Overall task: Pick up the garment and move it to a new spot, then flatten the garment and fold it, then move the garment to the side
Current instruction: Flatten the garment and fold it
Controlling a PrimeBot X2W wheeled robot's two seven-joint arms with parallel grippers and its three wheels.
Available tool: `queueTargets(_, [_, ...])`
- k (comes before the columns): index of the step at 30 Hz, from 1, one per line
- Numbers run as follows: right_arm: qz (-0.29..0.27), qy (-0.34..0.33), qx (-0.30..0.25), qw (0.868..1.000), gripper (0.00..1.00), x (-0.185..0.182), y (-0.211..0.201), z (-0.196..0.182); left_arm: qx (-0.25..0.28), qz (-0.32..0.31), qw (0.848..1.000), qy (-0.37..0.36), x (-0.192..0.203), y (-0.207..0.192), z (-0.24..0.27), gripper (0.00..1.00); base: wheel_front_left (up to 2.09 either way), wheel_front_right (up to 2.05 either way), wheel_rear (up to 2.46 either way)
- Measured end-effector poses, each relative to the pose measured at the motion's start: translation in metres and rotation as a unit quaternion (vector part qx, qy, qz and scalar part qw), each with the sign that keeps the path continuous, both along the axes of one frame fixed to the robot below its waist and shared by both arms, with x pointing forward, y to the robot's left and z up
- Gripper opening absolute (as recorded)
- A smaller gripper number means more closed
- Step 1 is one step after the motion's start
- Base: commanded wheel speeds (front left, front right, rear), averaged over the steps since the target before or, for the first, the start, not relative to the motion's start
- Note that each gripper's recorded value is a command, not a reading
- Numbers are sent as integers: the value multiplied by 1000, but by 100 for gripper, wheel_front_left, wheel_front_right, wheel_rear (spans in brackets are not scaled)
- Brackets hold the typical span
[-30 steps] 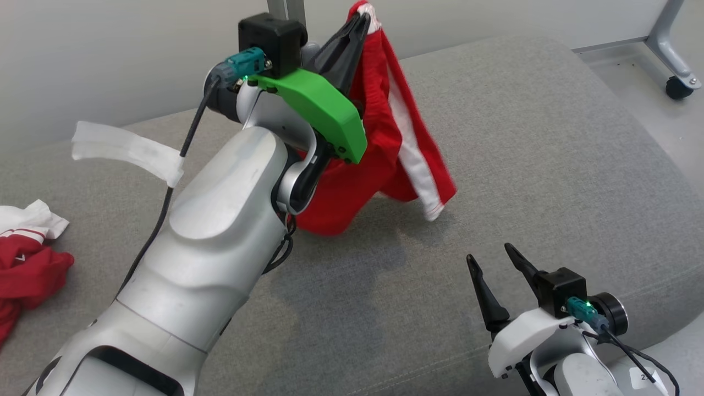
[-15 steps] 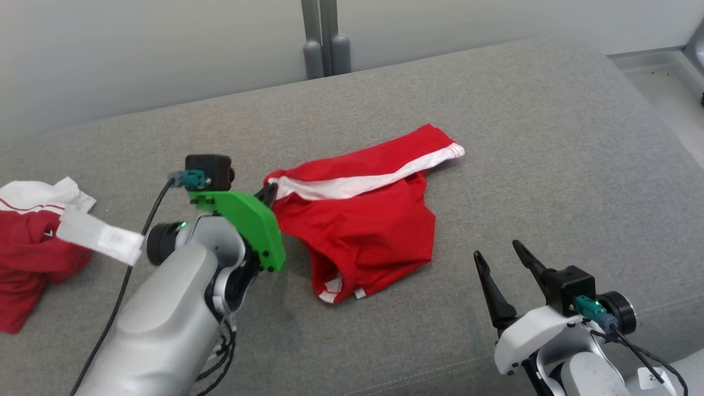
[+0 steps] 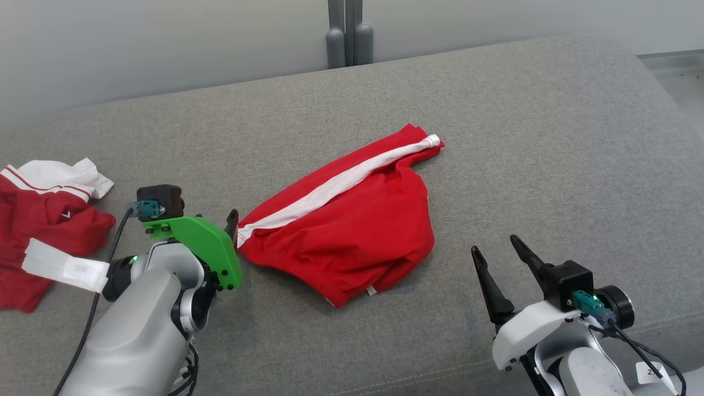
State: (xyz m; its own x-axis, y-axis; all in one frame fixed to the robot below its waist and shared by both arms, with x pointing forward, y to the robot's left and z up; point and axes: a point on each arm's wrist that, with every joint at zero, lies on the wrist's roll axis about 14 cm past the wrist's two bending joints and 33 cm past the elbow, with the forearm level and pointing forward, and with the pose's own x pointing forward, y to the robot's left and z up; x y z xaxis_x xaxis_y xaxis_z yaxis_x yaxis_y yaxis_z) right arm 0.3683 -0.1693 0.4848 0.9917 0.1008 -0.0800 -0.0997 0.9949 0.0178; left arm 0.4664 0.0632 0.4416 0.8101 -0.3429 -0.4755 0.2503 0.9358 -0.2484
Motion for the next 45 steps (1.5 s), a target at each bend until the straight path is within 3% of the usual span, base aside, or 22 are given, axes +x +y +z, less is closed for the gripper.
queueTargets(9, [-14, -7, 5, 1000, 100, 2, -9, 5, -34, 58, 995, -72, 10, 23, 23, 100, 0, 0, 0])
queueTargets(14, [-38, -31, 56, 997, 100, 1, -20, 14, -96, 126, 976, -150, 5, 40, 50, 100, 0, 0, 0])
queueTargets(22, [-53, -67, 110, 990, 100, 3, -26, 24, -142, 162, 947, -236, -18, 61, 91, 100, 0, 0, 0])
queueTargets(28, [-39, -81, 108, 990, 100, 9, -17, 31, -135, 168, 938, -271, -54, 69, 94, 100, 0, 0, 0])
queueTargets(33, [-21, -81, 94, 992, 100, 10, -6, 32, -108, 168, 940, -278, -79, 78, 85, 100, 0, 0, 0])
queueTargets(45, [30, -54, 62, 996, 100, 9, 26, 23, -18, 164, 959, -233, -130, 104, 34, 100, 0, 0, 0])
